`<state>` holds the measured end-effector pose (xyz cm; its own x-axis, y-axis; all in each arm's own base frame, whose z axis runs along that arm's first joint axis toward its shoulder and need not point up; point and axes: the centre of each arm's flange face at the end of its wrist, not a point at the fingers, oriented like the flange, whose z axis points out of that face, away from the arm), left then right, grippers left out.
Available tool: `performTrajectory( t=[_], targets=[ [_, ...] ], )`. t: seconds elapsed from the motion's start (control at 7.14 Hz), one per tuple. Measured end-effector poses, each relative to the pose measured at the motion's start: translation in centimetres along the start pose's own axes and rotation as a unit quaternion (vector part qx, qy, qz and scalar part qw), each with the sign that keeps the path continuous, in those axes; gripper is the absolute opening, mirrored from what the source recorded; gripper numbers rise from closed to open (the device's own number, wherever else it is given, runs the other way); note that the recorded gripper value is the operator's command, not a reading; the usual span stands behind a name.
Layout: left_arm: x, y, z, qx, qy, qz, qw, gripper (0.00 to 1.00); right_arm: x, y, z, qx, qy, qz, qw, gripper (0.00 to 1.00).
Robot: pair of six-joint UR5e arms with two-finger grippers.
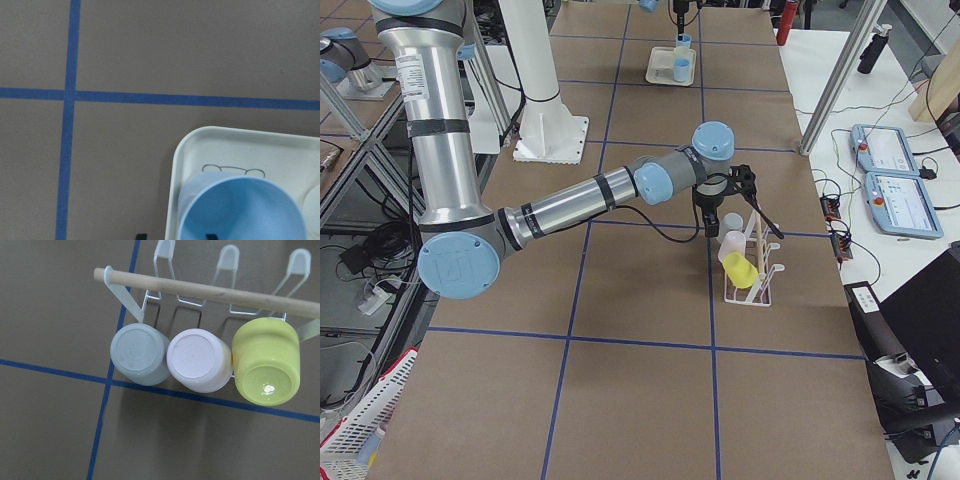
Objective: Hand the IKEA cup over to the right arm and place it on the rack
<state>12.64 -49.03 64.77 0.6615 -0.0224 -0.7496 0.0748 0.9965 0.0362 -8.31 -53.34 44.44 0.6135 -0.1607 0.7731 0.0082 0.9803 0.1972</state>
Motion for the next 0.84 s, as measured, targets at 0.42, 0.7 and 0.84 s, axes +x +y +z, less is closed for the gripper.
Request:
performTrajectory(
  t=[0.42,0.7,0.84],
  targets=[
    [0.5,0.3,-0.9,-0.009,0.024,0.006,0.9996,0.0,0.0,0.0,0.6,-0.005,0.001,0.0,1.0,0.99],
    [-0.3,-0.2,-5.4,0.021,0.05,0.005,0.9985,0.0,-0.2,0.1,1.2,-0.01,0.001,-0.002,0.9999,0.99],
    [-1.4,-0.1,-8.4,0.047,0.054,0.001,0.9974,0.0,-0.3,0.1,1.4,-0.012,0.001,-0.003,0.9999,0.99]
  ],
)
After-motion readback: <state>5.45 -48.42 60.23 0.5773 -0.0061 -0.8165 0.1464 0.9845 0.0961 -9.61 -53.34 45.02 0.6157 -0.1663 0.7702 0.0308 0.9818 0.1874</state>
